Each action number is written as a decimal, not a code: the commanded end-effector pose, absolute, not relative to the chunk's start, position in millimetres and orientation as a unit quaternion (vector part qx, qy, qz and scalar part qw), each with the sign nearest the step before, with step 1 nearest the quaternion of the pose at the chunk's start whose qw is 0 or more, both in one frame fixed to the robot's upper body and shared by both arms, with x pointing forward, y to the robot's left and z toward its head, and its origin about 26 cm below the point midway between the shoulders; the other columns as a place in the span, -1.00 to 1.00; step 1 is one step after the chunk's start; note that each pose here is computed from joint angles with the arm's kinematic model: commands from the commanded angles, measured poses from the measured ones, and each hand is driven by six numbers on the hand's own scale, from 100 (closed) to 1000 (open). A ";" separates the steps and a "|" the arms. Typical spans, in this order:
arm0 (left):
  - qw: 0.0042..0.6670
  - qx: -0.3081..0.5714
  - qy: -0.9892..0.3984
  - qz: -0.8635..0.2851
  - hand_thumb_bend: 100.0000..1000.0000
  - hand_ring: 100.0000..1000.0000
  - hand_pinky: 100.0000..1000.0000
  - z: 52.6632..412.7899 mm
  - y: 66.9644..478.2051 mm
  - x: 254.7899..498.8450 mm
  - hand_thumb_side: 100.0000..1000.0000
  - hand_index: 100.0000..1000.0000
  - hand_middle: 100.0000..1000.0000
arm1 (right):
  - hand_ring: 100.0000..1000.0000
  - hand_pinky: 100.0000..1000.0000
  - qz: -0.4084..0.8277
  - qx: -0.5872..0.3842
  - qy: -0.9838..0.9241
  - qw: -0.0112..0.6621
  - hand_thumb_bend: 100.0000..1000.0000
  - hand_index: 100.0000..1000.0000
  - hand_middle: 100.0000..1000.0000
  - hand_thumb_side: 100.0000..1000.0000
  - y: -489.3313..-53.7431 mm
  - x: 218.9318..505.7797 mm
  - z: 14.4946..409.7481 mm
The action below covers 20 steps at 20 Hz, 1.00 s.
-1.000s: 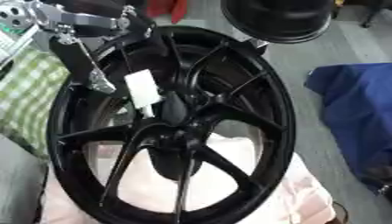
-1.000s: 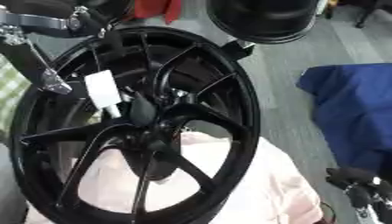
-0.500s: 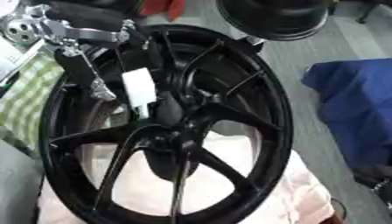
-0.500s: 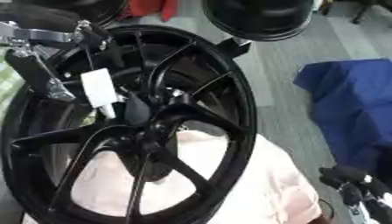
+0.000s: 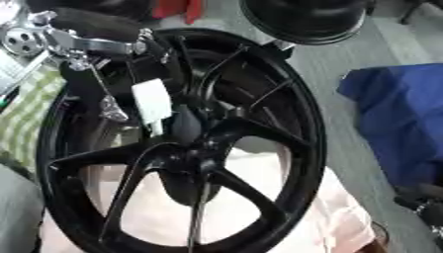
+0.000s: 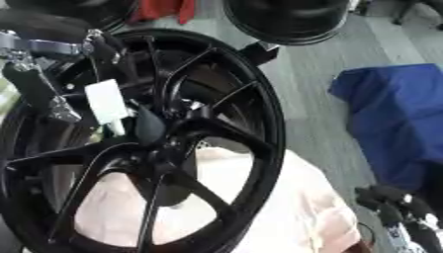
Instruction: Pull the pin out of the wheel hub.
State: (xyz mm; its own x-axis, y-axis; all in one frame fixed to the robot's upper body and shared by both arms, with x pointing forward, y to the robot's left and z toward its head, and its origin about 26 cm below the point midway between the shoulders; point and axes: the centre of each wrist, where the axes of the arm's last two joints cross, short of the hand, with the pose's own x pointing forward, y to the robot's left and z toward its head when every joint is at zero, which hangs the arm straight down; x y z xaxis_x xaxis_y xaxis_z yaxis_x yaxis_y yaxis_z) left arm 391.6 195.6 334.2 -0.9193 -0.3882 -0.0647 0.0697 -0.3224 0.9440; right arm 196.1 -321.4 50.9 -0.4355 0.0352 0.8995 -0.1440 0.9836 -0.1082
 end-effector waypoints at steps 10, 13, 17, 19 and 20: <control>0.067 0.138 -0.509 -0.847 -0.32 0.51 0.76 353.2 198.1 383.0 -1.00 0.48 0.17 | 0.60 0.62 0.089 0.031 -0.839 0.535 -1.00 0.45 0.23 -0.16 -319.5 199.2 56.7; 0.071 0.134 -0.513 -0.845 -0.40 0.37 0.71 354.2 197.2 381.9 -1.00 0.28 -0.08 | 0.60 0.62 0.088 0.033 -0.838 0.537 -1.00 0.45 0.23 -0.14 -319.3 199.9 57.3; 0.078 0.133 -0.526 -0.836 -0.50 0.06 0.60 360.1 197.9 380.4 -1.00 0.01 -0.40 | 0.60 0.62 0.084 0.035 -0.836 0.541 -1.00 0.45 0.22 -0.12 -319.1 200.5 57.7; 0.081 0.133 -0.533 -0.832 -0.53 -0.01 0.59 364.0 198.3 379.2 -1.00 -0.03 -0.46 | 0.60 0.62 0.083 0.037 -0.836 0.541 -1.00 0.45 0.22 -0.11 -319.0 200.8 57.9; 0.082 0.133 -0.536 -0.830 -0.55 -0.05 0.58 365.7 198.3 378.7 -1.00 -0.03 -0.48 | 0.60 0.62 0.082 0.037 -0.836 0.542 -1.00 0.45 0.22 -0.09 -319.1 200.9 58.0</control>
